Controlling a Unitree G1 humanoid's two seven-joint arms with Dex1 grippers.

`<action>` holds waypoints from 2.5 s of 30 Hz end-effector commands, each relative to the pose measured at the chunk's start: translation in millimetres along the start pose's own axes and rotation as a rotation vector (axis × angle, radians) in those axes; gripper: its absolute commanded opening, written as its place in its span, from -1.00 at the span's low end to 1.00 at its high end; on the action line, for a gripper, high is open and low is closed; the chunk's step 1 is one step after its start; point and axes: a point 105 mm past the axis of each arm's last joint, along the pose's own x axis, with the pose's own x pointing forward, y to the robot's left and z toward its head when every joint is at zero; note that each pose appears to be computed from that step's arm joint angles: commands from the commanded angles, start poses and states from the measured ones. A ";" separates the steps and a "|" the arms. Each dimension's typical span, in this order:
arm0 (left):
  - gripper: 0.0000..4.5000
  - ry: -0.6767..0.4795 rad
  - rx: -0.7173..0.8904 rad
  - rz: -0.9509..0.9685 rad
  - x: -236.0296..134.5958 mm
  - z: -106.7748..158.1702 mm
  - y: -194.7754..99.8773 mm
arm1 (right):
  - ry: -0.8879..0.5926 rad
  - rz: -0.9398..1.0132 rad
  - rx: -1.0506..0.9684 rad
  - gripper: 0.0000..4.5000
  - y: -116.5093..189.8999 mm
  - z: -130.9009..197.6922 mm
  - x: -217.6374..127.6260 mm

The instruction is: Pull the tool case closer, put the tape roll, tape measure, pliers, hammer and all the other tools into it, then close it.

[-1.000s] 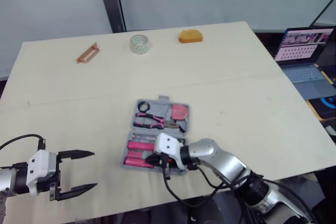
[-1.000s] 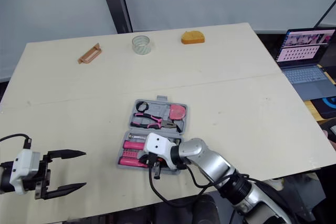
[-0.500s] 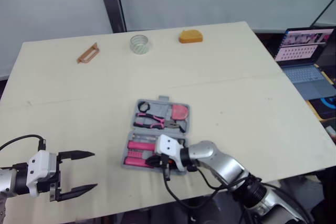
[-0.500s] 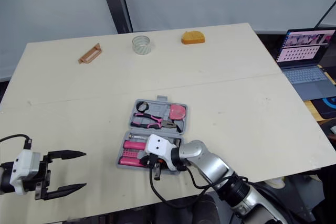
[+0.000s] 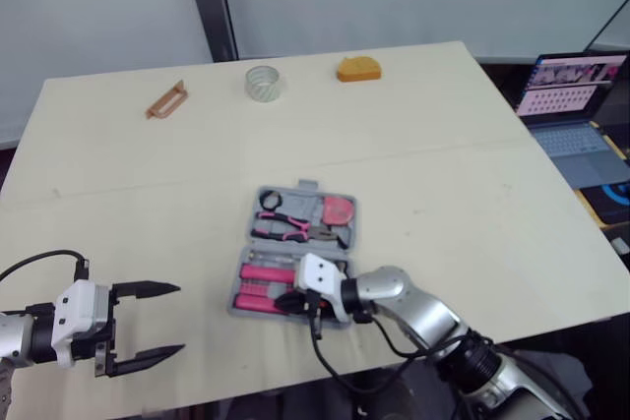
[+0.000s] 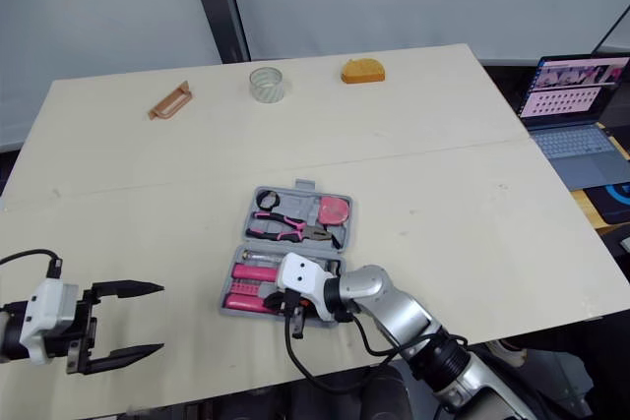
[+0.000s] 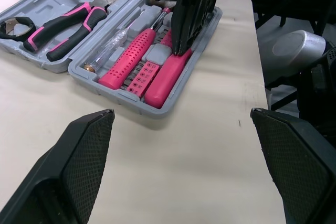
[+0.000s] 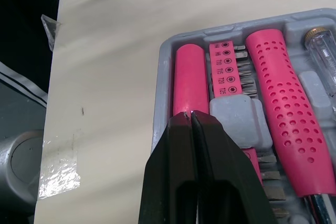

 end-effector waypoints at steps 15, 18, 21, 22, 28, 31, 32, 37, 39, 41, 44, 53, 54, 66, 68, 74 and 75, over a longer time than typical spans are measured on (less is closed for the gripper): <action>1.00 -0.001 0.027 0.008 -1.2 7.6 3.6 | 0.107 0.017 0.056 -0.94 6.0 -35.1 2.4; 1.00 -0.005 0.027 0.010 0.6 8.0 3.8 | 0.084 0.015 0.035 -0.94 4.9 -27.8 3.2; 1.00 -0.010 0.026 0.014 2.6 8.5 4.1 | 0.038 0.008 0.010 -0.94 3.4 -13.8 0.3; 1.00 -0.013 0.021 0.018 3.8 8.7 4.7 | 0.000 -0.005 -0.003 -0.94 0.4 1.5 -6.8; 1.00 -0.027 0.007 0.038 10.7 10.8 11.0 | -0.101 -0.134 -0.052 -0.94 -14.3 49.2 -50.1; 1.00 -0.045 -0.008 0.065 18.7 10.2 18.4 | -0.029 -0.227 -0.048 -0.94 -18.7 40.9 -89.2; 1.00 -0.045 -0.014 0.069 20.7 9.1 19.5 | -0.007 -0.248 -0.041 -0.94 -18.5 37.8 -98.0; 1.00 -0.084 -0.036 0.127 25.5 5.7 22.4 | 0.084 -0.367 0.094 -0.94 -4.4 9.4 -158.3; 1.00 -0.092 -0.051 0.158 24.0 2.9 23.5 | 0.101 -0.433 0.150 -0.94 1.4 -0.6 -178.8; 1.00 -0.090 -0.059 0.189 22.2 1.0 25.1 | 0.110 -0.478 0.181 -0.94 4.8 -7.1 -189.9; 1.00 -0.090 -0.078 0.230 22.0 -3.1 25.0 | 0.144 -0.508 0.241 -0.94 13.5 -23.1 -202.1; 1.00 -0.087 -0.077 0.256 26.2 -4.3 28.8 | 0.168 -0.498 0.283 0.76 21.2 -36.4 -209.4; 1.00 -0.088 -0.079 0.254 26.2 -4.1 29.0 | 0.172 -0.507 0.269 0.97 19.9 -36.0 -210.3; -1.00 -0.101 -0.079 0.246 32.7 1.2 36.6 | 0.158 -0.541 0.240 -0.53 0.2 -31.7 -209.1; -1.00 -0.106 -0.076 0.248 33.8 2.7 38.7 | 0.153 -0.543 0.234 -0.98 -3.1 -30.7 -207.3; -1.00 -0.122 -0.087 0.277 41.0 4.5 55.2 | 0.142 -0.568 0.216 -0.99 -18.9 -29.5 -201.0; -1.00 -0.120 -0.087 0.279 43.1 4.3 59.3 | 0.149 -0.578 0.217 -0.99 -22.3 -31.0 -200.7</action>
